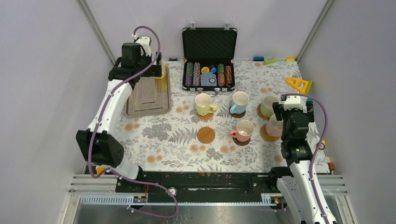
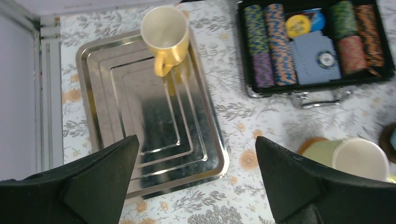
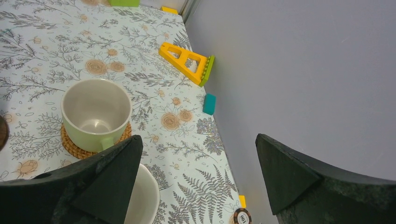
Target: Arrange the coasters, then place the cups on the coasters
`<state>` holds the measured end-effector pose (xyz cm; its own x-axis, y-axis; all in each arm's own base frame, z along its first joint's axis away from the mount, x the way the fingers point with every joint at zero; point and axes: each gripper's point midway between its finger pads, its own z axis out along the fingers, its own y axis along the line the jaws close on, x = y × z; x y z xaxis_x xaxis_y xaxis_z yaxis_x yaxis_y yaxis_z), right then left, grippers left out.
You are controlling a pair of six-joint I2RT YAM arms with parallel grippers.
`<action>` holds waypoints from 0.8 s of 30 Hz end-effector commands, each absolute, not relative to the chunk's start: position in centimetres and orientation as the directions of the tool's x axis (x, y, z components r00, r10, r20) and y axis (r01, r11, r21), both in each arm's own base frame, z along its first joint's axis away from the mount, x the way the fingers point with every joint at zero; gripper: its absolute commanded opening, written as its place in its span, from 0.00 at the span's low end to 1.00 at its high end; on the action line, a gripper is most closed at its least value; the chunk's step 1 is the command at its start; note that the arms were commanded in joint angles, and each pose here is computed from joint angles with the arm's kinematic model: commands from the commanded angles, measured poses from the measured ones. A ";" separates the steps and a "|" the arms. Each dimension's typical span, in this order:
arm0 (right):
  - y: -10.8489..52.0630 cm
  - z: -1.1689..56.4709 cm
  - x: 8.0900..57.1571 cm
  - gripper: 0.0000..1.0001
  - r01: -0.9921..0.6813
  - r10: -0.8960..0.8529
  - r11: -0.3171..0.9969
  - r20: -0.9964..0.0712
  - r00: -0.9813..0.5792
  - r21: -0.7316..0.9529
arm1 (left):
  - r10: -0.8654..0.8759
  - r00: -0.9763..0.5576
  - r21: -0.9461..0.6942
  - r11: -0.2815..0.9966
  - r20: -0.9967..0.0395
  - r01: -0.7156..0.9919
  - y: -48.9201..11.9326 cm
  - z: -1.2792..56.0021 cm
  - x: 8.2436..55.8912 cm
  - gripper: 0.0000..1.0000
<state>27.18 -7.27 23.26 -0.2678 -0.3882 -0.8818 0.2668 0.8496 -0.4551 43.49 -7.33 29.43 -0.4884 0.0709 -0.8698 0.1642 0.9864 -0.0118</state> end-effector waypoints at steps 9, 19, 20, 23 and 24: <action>-7.1 24.3 27.5 1.00 0.276 -0.377 0.859 -0.897 -0.229 -0.431 | -0.123 -0.526 -0.117 0.992 -0.842 -0.045 -2.2 26.4 52.1 0.99; -7.1 23.8 27.7 1.00 0.264 -0.382 0.858 -0.891 -0.245 -0.441 | -0.160 -0.565 -0.176 0.984 -0.809 -0.027 -2.6 21.4 57.7 0.99; -7.1 23.7 27.7 1.00 0.263 -0.384 0.857 -0.890 -0.247 -0.443 | -0.160 -0.565 -0.179 0.984 -0.810 -0.022 -2.7 21.0 58.1 0.99; -7.1 23.7 27.7 1.00 0.264 -0.385 0.856 -0.888 -0.250 -0.445 | -0.151 -0.560 -0.179 0.984 -0.815 -0.005 -2.8 19.8 59.2 0.99; -7.1 23.6 27.7 1.00 0.263 -0.384 0.856 -0.889 -0.250 -0.444 | -0.148 -0.560 -0.178 0.984 -0.815 -0.001 -2.8 19.4 59.5 0.99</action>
<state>27.56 -7.01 22.68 -0.2817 -0.3918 -0.8759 0.2431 0.8539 -0.4602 56.87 -2.68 16.84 -0.6509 -0.1369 -0.7467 -0.0377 0.9882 -0.1484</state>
